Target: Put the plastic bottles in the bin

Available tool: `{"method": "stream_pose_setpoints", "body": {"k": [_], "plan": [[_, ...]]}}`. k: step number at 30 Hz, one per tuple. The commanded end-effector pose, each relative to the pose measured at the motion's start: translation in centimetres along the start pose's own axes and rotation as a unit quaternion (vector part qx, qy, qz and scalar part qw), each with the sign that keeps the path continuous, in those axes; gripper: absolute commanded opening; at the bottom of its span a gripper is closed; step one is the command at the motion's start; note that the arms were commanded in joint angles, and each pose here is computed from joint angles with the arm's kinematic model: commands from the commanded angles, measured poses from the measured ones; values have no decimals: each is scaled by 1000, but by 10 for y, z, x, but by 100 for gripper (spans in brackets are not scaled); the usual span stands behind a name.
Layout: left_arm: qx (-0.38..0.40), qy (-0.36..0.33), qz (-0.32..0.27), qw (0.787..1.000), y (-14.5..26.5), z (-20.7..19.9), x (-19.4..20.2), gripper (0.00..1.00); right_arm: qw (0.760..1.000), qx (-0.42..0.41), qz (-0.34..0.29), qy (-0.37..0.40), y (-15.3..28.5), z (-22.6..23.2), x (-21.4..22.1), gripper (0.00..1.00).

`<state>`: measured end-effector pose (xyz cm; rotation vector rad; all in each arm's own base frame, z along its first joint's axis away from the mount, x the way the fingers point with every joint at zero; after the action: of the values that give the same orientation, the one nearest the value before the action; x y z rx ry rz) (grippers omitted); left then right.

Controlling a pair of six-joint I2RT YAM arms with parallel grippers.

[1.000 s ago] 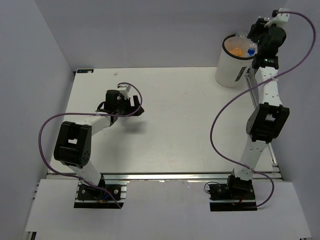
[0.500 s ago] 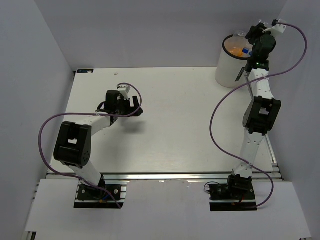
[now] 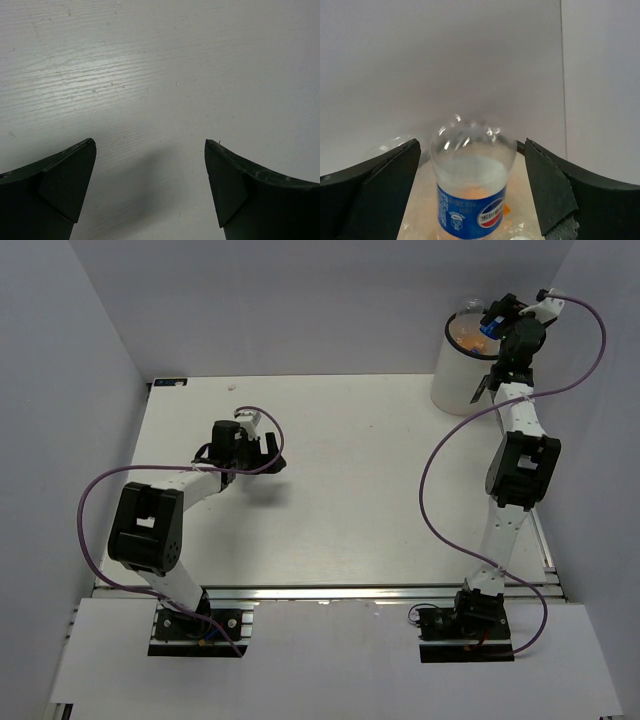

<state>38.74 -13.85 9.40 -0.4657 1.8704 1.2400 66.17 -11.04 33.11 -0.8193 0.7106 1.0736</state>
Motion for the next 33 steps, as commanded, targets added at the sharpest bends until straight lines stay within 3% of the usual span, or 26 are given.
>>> {"method": "stream_pose_setpoints", "body": {"k": [1, 9, 14, 15, 20, 21, 22, 24, 25, 27, 28, 33], "plan": [[-1, -6, -17, 1000, 3, 1, -16, 98, 999, -19, -49, 7, 2, 20, -43, 89], [3, -9, -32, 999, 10, -2, -21, 98, 994, -49, -92, 29, 18, 58, -111, 89], [2, -9, -47, 999, 17, -4, -27, 98, 993, -62, -87, 47, 39, 82, -147, 89], [0, -8, -49, 999, 18, -4, -29, 98, 994, -60, -83, 48, 52, 88, -160, 89], [-25, 5, -69, 997, 27, -1, -39, 98, 1000, -15, 2, 27, 116, 69, -135, 89], [-31, 8, -76, 997, 31, -1, -43, 98, 999, -24, -4, 24, 139, 76, -148, 89], [-37, 12, -81, 996, 33, 0, -45, 98, 998, -13, 54, 24, 156, 53, -102, 89], [-54, 23, -85, 995, 37, 4, -47, 98, 997, -4, 72, 11, 189, 47, -94, 89], [-62, 25, -92, 993, 42, 5, -51, 98, 993, 14, 119, 2, 209, 26, -56, 89], [-91, 39, -95, 991, 48, 11, -51, 98, 989, 37, 139, -39, 241, 20, -46, 89], [-102, 42, -107, 988, 55, 12, -56, 98, 980, 61, 181, -54, 265, 0, -12, 89], [-212, 69, -136, 965, 83, 38, -56, 98, 963, 90, 219, -130, 338, -26, 39, 89]]}}
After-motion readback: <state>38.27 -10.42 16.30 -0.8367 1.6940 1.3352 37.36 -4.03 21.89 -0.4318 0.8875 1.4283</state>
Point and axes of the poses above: each gripper's point midway between its finger pads, its own y axis back along the fingers, its own z axis along the line the jaws close on, x = y × z, the point moved 3 cm from there along y, back along the fingers, and after that the axes turned 14 degrees about -y, right-handed, at the moved point
